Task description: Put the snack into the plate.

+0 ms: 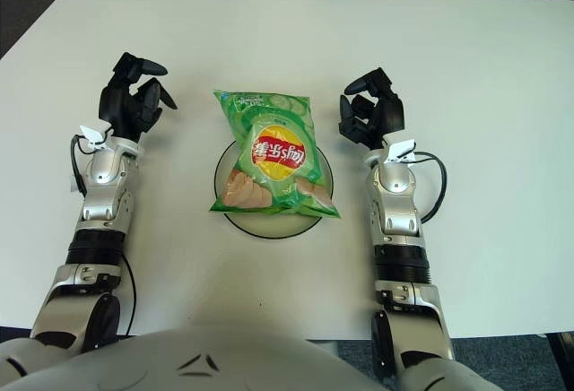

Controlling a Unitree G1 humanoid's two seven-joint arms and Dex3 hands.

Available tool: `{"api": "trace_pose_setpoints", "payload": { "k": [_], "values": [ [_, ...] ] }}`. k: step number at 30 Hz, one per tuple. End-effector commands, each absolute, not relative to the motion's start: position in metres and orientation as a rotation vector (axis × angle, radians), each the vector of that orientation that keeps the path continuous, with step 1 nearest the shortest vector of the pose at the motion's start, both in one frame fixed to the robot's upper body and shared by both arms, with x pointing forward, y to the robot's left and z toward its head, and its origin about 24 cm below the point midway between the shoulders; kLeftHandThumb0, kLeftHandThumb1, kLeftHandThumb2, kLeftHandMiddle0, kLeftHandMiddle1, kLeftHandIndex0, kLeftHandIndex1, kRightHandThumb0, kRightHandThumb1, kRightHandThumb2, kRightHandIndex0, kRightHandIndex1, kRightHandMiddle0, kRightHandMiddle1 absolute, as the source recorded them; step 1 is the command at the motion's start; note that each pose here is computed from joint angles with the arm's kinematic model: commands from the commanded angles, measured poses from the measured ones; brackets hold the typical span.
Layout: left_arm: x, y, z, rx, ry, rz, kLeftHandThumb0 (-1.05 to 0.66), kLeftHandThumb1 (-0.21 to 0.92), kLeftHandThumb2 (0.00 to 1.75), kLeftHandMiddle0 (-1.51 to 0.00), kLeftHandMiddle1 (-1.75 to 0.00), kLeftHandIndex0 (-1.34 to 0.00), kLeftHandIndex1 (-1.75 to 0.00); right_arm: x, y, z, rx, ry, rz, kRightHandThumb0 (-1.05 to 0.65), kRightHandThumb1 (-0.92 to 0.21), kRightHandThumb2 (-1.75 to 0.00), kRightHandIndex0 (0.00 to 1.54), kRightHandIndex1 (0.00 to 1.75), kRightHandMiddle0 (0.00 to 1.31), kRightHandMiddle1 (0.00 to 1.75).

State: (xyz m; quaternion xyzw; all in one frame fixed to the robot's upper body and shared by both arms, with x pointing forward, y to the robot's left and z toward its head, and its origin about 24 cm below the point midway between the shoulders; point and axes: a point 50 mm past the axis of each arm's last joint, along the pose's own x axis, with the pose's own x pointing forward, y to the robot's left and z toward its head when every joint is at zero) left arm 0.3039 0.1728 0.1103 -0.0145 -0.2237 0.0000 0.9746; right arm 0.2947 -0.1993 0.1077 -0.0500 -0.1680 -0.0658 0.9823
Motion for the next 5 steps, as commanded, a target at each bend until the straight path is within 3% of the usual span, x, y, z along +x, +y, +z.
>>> {"api": "trace_pose_setpoints", "payload": {
  "k": [1,5],
  "values": [
    [0.2822,0.1706,0.0531,-0.089,-0.234,0.034,-0.35,0.92,0.38,-0.84,-1.75,-0.35,-1.60,0.2678,-0.2005,0.0510,-0.061,-0.133,-0.167,-0.37,-0.72,-0.78,0.84,1.75,0.32,1.75],
    [0.2819,0.1701,0.0532,-0.091,-0.228,0.030,-0.35,0.92,0.38,-0.84,-1.75,-0.35,-1.60,0.2669,-0.2008,0.0517,-0.062,-0.134,-0.167,-0.37,-0.72,-0.78,0.84,1.75,0.32,1.75]
  ]
}}
